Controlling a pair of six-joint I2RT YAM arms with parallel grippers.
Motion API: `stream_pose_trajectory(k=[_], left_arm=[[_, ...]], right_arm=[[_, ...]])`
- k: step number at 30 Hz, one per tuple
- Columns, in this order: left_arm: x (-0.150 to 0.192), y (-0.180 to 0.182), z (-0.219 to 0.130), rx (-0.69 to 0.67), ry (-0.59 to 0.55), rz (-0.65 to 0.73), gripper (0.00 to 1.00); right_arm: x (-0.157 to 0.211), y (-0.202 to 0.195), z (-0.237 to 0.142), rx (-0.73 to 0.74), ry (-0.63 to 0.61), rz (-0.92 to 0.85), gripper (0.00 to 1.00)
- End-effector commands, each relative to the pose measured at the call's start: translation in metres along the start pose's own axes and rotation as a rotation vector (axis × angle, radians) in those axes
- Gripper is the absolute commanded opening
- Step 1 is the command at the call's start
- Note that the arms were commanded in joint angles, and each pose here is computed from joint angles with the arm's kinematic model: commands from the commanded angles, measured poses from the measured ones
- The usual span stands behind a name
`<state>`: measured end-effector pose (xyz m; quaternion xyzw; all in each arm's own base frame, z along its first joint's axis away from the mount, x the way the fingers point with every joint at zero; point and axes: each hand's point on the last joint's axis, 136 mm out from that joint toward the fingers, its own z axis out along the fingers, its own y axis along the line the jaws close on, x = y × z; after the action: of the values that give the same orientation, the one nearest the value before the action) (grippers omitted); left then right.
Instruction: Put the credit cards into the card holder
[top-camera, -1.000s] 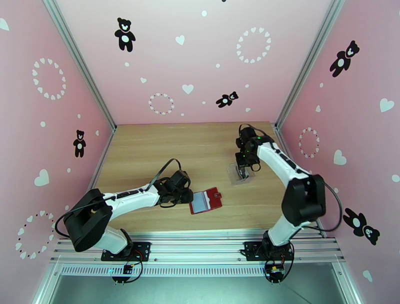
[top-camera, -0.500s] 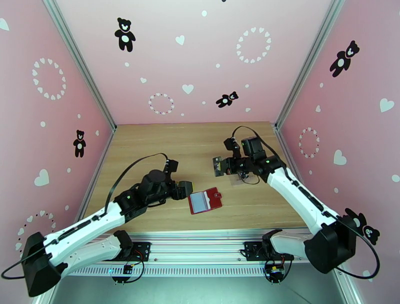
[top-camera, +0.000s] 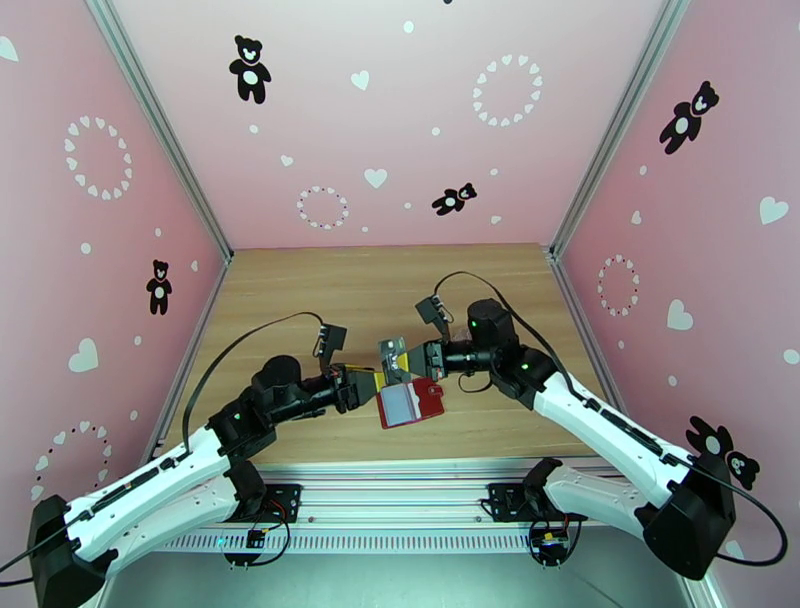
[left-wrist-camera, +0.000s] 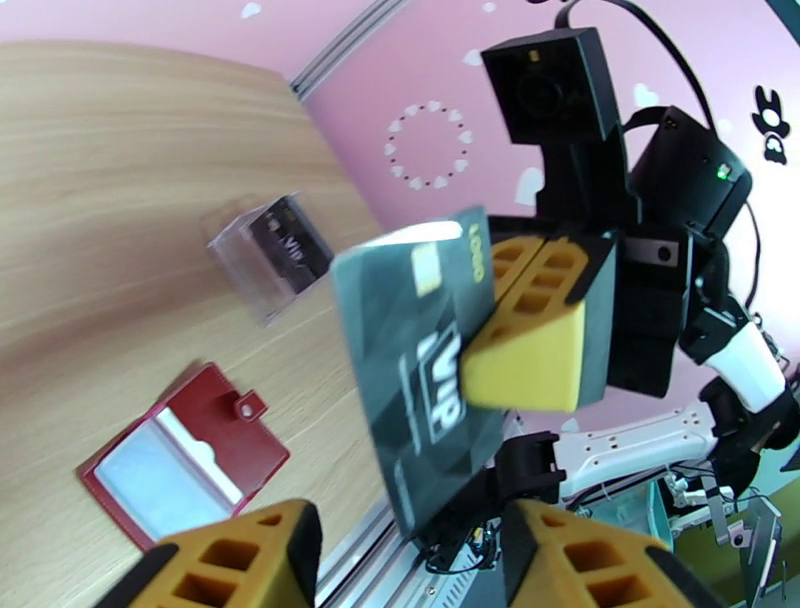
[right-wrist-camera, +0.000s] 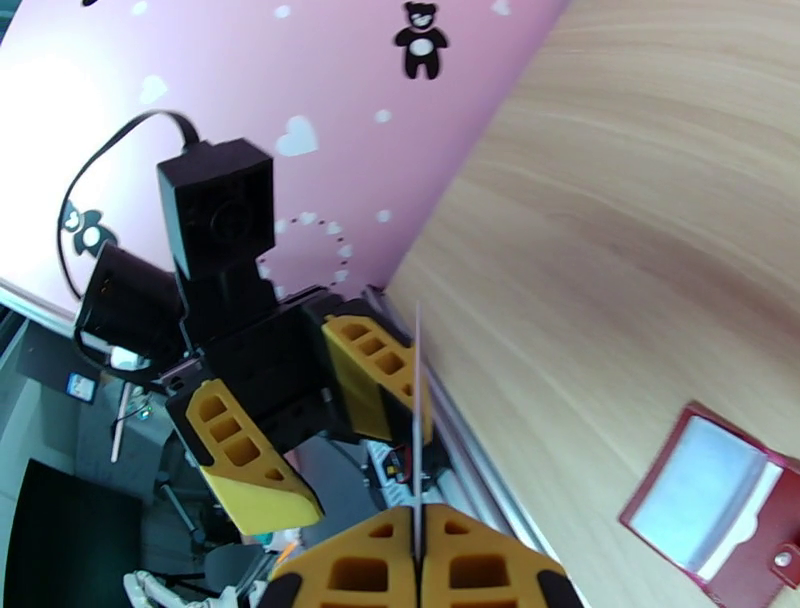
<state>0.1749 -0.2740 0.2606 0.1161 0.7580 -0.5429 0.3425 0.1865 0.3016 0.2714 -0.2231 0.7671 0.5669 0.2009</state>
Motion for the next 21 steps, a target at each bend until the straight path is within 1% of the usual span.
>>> stream_pose_trajectory(k=[1,5,7,9,10,16,21], left_arm=[[0.005,-0.013,0.000,0.071,0.020,-0.006,0.52],[0.005,-0.017,-0.003,0.092,0.013,-0.009,0.48],[0.004,-0.020,-0.004,0.107,0.008,-0.015,0.42],[0.004,-0.024,-0.005,0.128,0.007,-0.024,0.34],[0.004,-0.026,-0.005,0.137,0.007,-0.027,0.32],[0.002,-0.032,-0.007,0.167,0.003,-0.060,0.23],[-0.001,-0.041,-0.014,0.196,-0.015,-0.064,0.14]], right_arm=[[0.000,0.020,0.000,-0.079,-0.004,-0.027,0.00],[0.005,0.021,0.002,-0.099,0.012,-0.018,0.00],[0.007,0.021,0.003,-0.105,0.018,-0.017,0.00],[0.009,0.019,0.004,-0.103,0.019,-0.014,0.00],[0.010,0.019,0.005,-0.107,0.021,-0.011,0.00],[0.010,0.030,0.005,-0.147,0.021,-0.022,0.00],[0.013,0.039,0.004,-0.166,0.026,-0.040,0.00]])
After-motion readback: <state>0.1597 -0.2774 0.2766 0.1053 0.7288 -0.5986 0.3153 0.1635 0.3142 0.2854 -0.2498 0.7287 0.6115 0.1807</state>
